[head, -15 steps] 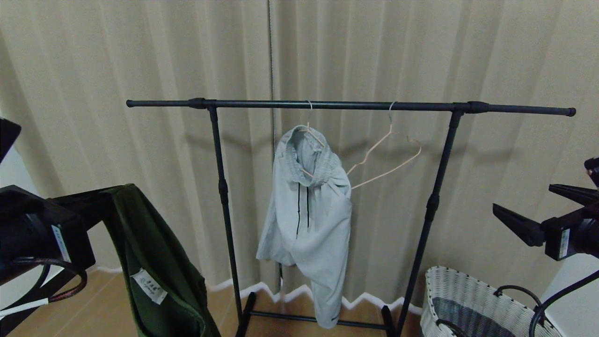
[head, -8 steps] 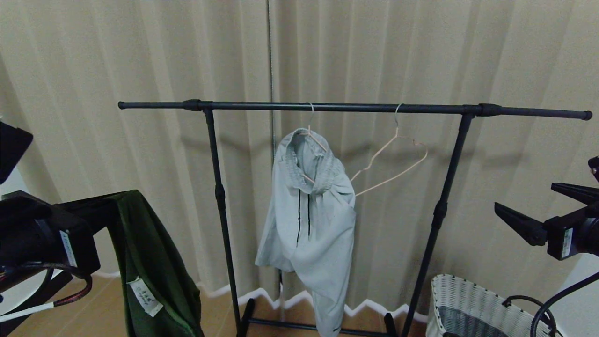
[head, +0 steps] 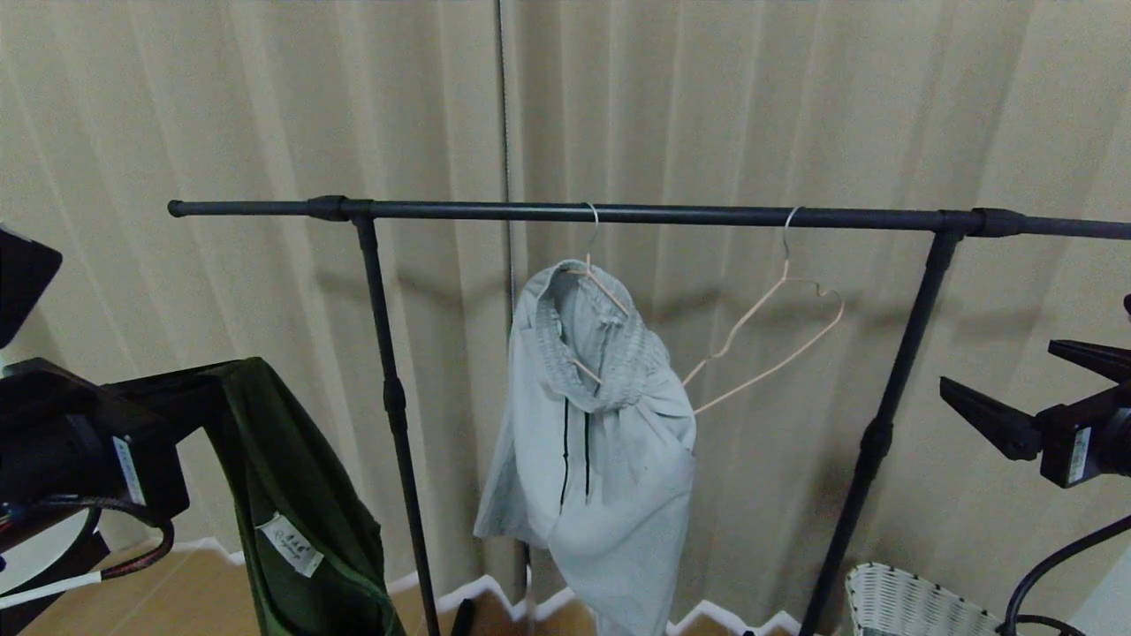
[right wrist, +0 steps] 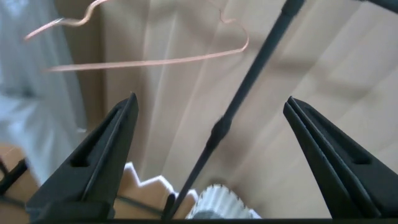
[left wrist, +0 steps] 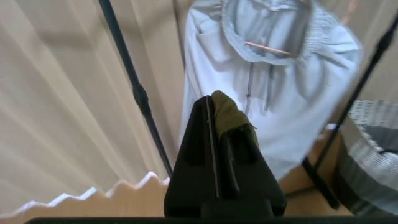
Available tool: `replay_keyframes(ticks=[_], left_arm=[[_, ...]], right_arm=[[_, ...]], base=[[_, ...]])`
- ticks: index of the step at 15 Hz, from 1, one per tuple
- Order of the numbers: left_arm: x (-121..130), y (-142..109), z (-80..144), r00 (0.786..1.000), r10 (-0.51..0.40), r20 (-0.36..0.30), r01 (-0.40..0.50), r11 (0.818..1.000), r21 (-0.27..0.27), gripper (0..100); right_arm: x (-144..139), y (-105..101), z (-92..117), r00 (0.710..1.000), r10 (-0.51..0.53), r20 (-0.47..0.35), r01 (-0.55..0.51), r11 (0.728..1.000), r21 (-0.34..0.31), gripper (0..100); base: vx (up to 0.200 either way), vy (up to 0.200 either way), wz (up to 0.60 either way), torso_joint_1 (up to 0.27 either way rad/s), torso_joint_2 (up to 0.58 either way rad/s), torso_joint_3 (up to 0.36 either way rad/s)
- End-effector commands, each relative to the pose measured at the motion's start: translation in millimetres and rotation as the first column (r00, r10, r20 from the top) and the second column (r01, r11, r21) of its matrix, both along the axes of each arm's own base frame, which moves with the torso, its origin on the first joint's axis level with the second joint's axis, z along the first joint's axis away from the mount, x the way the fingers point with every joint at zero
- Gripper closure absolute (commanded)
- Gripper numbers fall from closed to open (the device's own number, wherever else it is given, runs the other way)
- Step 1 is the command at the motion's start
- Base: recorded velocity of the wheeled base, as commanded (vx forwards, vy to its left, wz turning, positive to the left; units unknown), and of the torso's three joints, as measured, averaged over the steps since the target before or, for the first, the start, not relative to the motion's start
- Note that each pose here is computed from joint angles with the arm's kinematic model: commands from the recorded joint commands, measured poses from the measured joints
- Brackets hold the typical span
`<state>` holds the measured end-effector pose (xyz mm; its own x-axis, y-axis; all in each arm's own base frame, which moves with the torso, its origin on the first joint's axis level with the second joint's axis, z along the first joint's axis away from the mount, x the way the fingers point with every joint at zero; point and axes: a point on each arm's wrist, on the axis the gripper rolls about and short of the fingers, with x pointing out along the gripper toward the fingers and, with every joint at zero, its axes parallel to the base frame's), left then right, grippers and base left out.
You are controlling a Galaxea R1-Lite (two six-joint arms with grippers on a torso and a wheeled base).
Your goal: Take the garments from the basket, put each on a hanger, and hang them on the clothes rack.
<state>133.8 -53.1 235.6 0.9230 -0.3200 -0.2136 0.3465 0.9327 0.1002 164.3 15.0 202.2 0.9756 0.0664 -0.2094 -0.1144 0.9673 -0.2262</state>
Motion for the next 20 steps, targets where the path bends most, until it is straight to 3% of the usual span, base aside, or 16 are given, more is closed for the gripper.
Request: replay_keyframes(ticks=[1,5,9,15,20], left_arm=[[-0.1,0.1,-3.1,1.0,-0.001,-0.006,0.001,1.0,0.009,100],[-2.6,1.1,-7.8,1.0,-0.018,0.007,0.017,0.997,0.076,100],[-2.3,0.9,-7.5,1.0,-0.019,0.008,0.018,0.997,0.079,100],[-2.5,1.3,-6.9,1.0,-0.016,0.011,0.015,0.997,0.079,100],[-2.0,1.8,-8.4,1.0,-0.009,0.002,0.008,0.997,0.07,100]], right_arm=[[0.1,0.1,0.2,1.0,0.001,0.001,-0.001,1.0,-0.002,0],[0.1,0.1,0.2,1.0,0.001,0.001,-0.001,1.0,-0.001,0],[-0.3,0.0,0.0,1.0,0.001,0.001,-0.001,1.0,-0.001,0],[0.1,0.1,0.2,1.0,0.001,0.001,-0.001,1.0,-0.001,0],[10.5,3.1,2.8,1.0,0.016,-0.004,-0.016,1.0,0.0,0]], base=[[0.2,0.0,0.0,0.007,-0.01,-0.002],[0.05,0.0,0.0,-0.001,0.0,-0.001],[0.0,0.0,0.0,0.0,0.0,0.0],[0.0,0.2,0.0,0.006,0.0,0.002],[0.0,0.0,0.0,0.0,0.0,0.0]])
